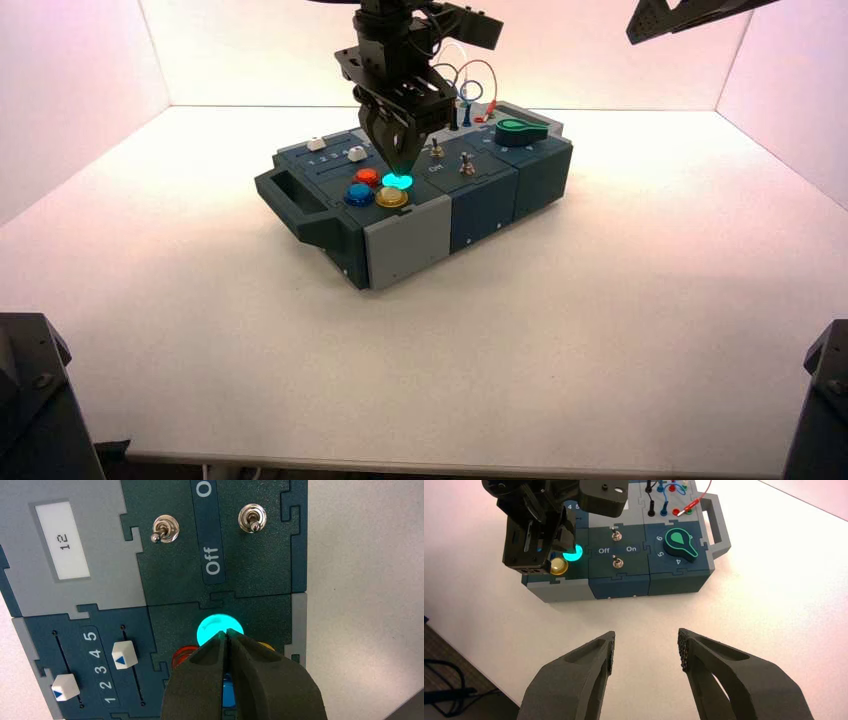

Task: Push the green button with the left gripper.

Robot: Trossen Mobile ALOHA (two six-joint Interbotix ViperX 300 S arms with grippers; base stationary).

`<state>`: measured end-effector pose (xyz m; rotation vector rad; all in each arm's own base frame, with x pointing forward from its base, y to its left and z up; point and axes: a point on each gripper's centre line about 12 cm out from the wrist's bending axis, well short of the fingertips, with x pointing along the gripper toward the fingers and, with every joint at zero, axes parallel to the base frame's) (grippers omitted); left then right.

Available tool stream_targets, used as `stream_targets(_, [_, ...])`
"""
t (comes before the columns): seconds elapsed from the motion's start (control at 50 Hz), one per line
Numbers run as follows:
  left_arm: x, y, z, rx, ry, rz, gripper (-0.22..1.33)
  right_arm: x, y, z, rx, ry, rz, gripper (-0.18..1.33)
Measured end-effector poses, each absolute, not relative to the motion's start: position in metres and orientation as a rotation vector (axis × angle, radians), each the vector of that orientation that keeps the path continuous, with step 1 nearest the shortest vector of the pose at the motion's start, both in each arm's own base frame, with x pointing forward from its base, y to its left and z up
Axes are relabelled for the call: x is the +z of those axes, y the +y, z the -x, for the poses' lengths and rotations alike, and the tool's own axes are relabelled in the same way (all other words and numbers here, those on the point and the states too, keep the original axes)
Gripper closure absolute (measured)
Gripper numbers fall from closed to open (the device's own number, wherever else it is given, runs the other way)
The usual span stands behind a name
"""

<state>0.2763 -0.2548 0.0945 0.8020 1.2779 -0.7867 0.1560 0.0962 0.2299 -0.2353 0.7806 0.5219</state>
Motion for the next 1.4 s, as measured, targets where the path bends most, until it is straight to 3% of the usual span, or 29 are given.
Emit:
stream_targets(0.18, [0.102, -0.255, -0.276, -0.786, 1.262, -0.795, 1.27, 0.23, 0.096, -0.156, 0.522, 0.781, 0.235, -0.04])
stream_targets(0.44, [0.147, -0.25, -0.272, -0.787, 1.17, -0.766, 1.27, 0.23, 0.096, -0.156, 0.522, 0.781, 0.235, -0.04])
stream_targets(0.56, [0.164, -0.247, -0.268, -0.787, 1.131, -0.754, 1.11, 0.229, 0.096, -0.156, 0.522, 0.782, 0.236, -0.04])
stream_targets(0.6, [0.179, -0.244, -0.265, -0.788, 1.093, -0.74, 0.89, 0.229, 0.096, -0.156, 0.522, 0.782, 0.236, -0.04])
stream_targets(0.64, [0.182, -0.242, -0.264, -0.785, 1.087, -0.734, 0.8, 0.229, 0.096, -0.156, 0.522, 0.784, 0.236, -0.04])
stream_targets(0.68, [0.187, -0.237, -0.259, -0.774, 1.088, -0.72, 0.37, 0.23, 0.096, -0.156, 0.522, 0.781, 0.235, -0.04])
stream_targets(0.72, [0.191, -0.233, -0.257, -0.766, 1.088, -0.71, 0.13, 0.229, 0.096, -0.156, 0.522, 0.782, 0.236, -0.04])
stream_targets(0.78, [0.196, -0.228, -0.253, -0.759, 1.088, -0.702, 0.01, 0.23, 0.096, -0.156, 0.522, 0.781, 0.235, -0.04])
stream_targets(1.1, [0.186, -0.194, -0.243, -0.704, 1.12, -0.668, 0.0, 0.23, 0.096, -0.156, 0.522, 0.779, 0.235, -0.04])
stream_targets(1.4, [0.181, -0.182, -0.248, -0.675, 1.063, -0.622, -0.15, 0.23, 0.096, -0.156, 0.523, 0.773, 0.233, -0.04])
